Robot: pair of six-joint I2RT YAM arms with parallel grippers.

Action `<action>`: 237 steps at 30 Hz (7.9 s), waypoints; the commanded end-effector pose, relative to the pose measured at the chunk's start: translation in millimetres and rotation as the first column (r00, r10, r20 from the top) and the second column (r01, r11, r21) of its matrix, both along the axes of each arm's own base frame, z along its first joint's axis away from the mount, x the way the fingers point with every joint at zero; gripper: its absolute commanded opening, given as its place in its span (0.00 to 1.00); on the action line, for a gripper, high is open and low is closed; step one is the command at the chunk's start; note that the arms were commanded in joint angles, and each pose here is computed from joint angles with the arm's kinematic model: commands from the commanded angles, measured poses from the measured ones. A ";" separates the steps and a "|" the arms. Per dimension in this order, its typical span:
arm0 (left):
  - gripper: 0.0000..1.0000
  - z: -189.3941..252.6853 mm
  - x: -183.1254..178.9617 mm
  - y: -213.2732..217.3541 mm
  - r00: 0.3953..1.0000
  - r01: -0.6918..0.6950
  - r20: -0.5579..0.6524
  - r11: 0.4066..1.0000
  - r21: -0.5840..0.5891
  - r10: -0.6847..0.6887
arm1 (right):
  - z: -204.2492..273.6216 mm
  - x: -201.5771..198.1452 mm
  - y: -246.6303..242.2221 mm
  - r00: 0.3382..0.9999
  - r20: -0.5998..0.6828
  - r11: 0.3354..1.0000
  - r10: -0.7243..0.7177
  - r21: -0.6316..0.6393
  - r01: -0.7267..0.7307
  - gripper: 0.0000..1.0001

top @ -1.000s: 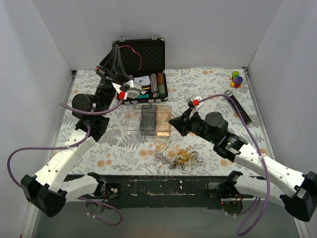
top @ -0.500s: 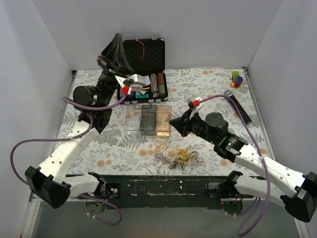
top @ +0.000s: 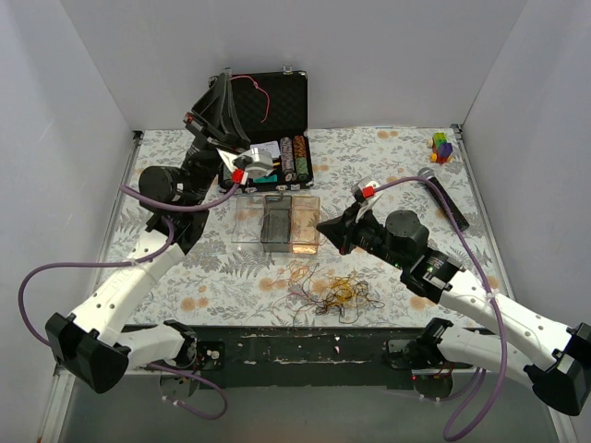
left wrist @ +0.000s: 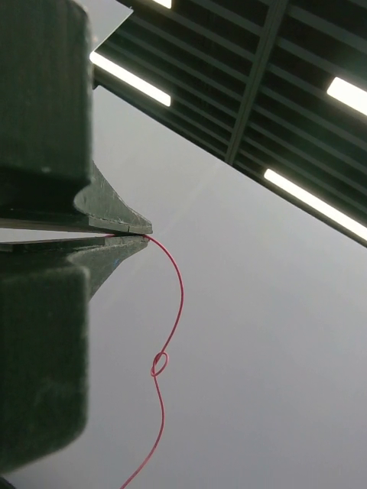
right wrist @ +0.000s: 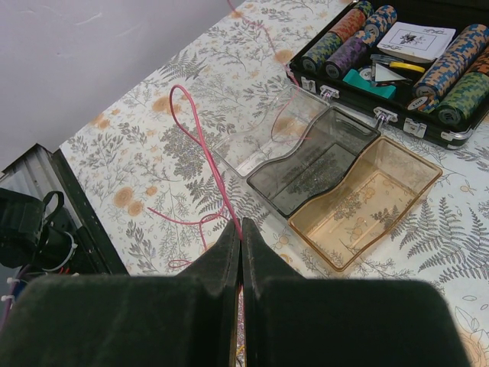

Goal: Untangle the cables
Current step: Place the cable in the bin.

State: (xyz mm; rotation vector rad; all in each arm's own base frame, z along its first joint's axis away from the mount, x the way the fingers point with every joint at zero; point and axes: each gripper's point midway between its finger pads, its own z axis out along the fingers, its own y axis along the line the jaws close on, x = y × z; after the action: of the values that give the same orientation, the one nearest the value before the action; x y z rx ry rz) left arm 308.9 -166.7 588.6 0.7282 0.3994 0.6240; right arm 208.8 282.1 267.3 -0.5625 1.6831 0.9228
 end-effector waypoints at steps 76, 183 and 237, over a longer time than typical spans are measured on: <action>0.00 -135.1 0.5 -13.4 0.890 0.199 -0.428 0.978 0.059 -0.155 | -8.3 8.1 -9.6 0.999 -0.017 0.999 -0.043 0.014 0.044 0.01; 0.00 -152.8 24.0 -58.6 0.565 0.126 -0.611 0.791 -0.599 -0.554 | -19.8 2.9 -25.1 0.997 -0.031 0.995 -0.072 0.061 0.074 0.01; 0.00 -359.6 52.5 21.8 0.645 -0.076 -0.760 0.996 0.041 0.081 | -44.1 6.1 -24.1 0.993 -0.088 0.997 -0.076 0.021 0.079 0.01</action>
State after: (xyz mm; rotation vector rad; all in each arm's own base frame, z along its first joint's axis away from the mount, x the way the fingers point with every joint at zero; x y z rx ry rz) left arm 362.2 -140.0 239.8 0.8684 1.2735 0.3350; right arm 210.8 258.2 215.2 -0.4638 1.7937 0.9116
